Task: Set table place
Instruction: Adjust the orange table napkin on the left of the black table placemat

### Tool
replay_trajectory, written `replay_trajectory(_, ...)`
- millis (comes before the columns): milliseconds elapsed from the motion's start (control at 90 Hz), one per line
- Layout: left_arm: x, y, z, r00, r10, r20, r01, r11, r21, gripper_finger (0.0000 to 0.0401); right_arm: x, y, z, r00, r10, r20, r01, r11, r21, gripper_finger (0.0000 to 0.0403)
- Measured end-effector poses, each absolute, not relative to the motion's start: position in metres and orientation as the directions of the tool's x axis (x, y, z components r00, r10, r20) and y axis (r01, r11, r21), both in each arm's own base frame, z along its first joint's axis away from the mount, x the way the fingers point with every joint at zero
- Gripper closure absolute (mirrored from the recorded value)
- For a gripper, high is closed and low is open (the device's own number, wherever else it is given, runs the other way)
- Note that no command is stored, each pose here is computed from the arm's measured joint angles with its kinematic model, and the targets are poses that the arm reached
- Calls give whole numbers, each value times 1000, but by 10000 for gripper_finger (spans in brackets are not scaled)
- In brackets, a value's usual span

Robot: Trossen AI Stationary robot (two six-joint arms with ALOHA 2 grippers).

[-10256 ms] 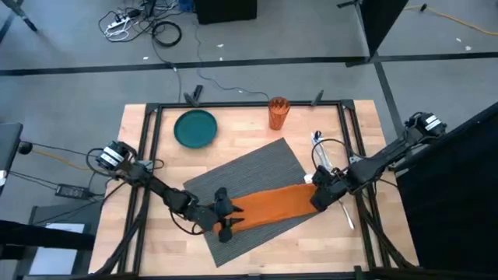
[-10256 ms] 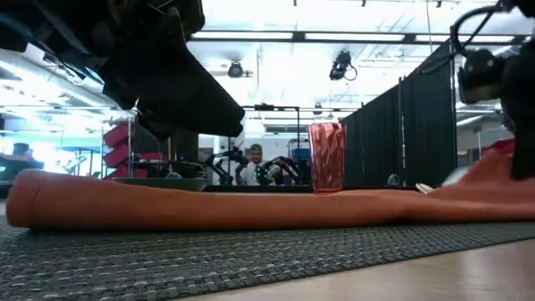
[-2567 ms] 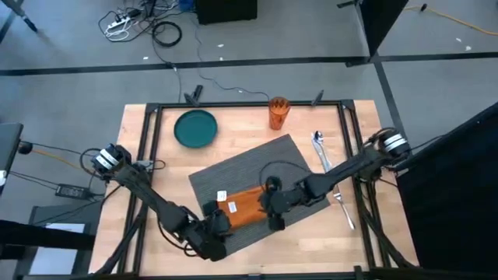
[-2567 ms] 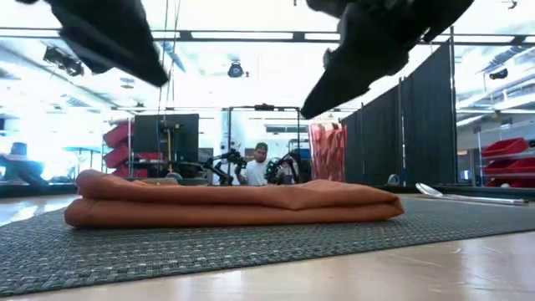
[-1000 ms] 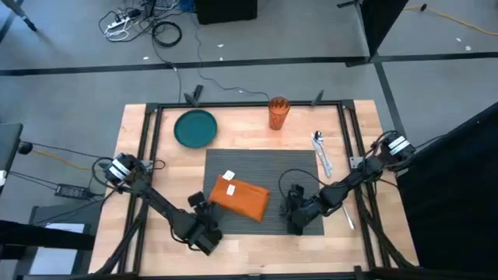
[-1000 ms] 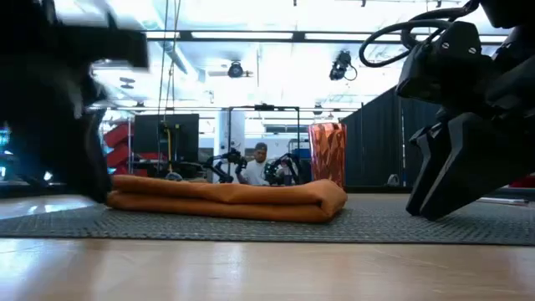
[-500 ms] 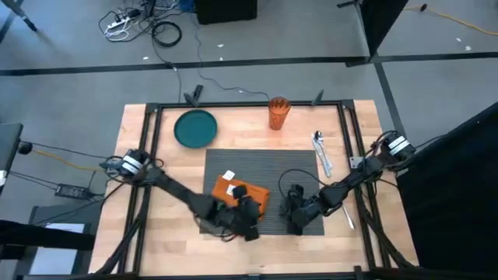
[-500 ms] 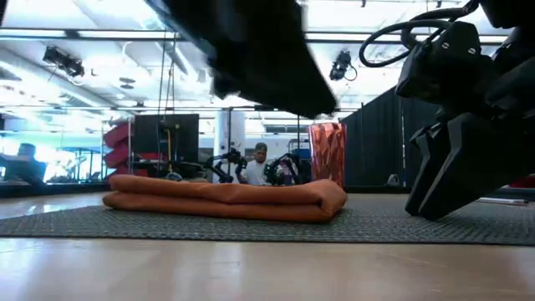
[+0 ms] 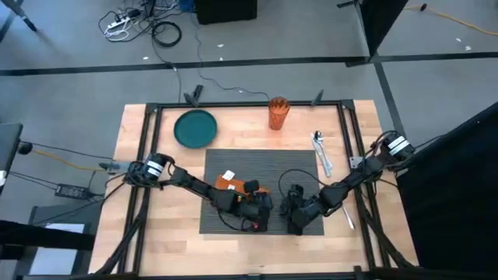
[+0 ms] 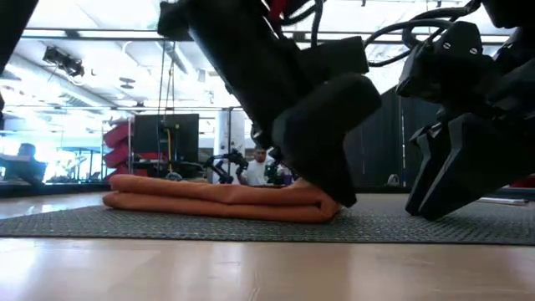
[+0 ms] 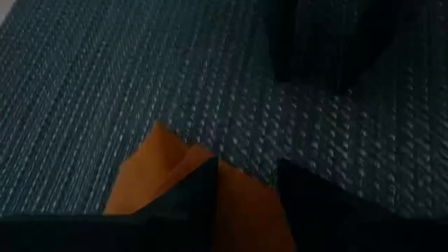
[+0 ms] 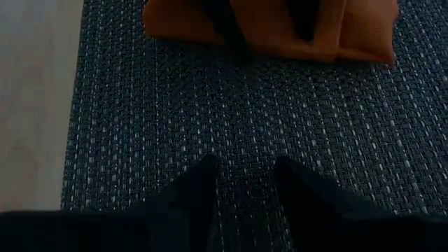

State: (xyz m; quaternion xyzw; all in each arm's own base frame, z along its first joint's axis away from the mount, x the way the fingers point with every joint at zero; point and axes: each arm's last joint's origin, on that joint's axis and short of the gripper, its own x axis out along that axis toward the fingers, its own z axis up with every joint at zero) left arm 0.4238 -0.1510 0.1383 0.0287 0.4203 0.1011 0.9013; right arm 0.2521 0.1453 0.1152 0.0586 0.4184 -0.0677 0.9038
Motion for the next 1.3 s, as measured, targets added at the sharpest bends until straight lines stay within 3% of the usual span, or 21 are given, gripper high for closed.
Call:
replay_trajectory(589,383,-203,137,484,107,-868,-33,994,104,270,251,145,115,633,-81,-770,167,985,34,279)
replay_trajectory(844,360,-228,153,324,125,-938,16,990,137,270,251,145,114,629,-84,-773,170,985,32,280)
replay_trajectory(1011,343,-237,166,244,218,-945,-50,976,213,270,251,145,114,630,-83,-772,171,985,33,280)
replay_trajectory(1167,338,-241,192,317,275,-908,-165,959,232,270,251,145,114,631,-83,-772,171,985,34,280)
replay_trajectory(1300,321,-225,220,367,372,-852,-361,902,238,274,251,145,115,633,-81,-770,171,985,37,280)
